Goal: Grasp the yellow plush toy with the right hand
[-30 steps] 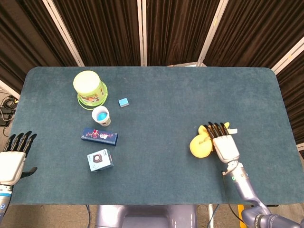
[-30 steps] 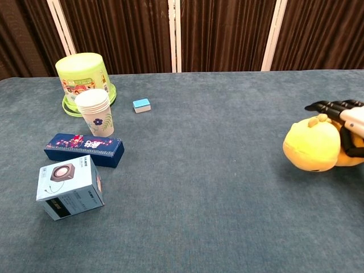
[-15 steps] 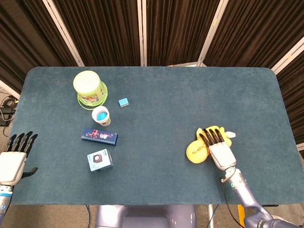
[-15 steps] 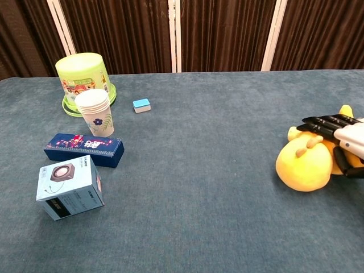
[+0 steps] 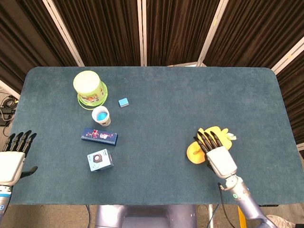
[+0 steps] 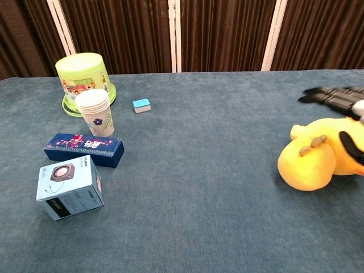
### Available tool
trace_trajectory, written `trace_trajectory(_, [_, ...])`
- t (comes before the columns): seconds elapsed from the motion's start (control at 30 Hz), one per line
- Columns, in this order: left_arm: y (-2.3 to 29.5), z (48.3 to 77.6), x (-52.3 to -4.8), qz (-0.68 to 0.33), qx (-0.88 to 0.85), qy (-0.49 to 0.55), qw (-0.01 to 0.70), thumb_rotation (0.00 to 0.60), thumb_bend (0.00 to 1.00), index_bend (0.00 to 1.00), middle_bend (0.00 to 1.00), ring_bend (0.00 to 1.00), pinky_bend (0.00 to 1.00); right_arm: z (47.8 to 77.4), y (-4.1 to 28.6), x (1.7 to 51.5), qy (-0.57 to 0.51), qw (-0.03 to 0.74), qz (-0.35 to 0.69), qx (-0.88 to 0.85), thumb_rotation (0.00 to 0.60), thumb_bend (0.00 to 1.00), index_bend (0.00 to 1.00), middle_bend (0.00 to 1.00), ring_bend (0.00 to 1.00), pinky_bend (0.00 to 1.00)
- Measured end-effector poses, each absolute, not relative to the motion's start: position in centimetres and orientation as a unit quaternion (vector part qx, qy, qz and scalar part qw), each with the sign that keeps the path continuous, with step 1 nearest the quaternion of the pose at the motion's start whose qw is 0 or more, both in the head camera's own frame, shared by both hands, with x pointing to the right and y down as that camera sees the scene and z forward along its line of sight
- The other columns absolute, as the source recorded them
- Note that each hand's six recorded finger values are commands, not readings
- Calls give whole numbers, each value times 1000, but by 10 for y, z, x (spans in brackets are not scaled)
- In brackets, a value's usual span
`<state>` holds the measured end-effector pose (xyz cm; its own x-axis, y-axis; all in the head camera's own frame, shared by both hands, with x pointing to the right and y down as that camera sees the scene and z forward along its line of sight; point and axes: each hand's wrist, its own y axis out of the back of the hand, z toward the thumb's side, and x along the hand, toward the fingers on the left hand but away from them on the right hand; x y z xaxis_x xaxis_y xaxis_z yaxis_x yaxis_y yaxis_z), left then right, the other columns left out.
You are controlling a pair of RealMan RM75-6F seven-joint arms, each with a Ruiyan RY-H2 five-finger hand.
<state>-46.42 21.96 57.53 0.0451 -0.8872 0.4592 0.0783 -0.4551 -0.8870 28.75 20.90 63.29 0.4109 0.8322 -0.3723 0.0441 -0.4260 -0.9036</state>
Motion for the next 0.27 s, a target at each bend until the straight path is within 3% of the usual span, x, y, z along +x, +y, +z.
trace_trajectory(0.27, [218, 571, -466, -601, -600, 345, 400, 600, 100, 0, 0, 0, 0, 592, 219, 347, -342, 454, 492, -660, 600, 465, 0, 0, 0, 0])
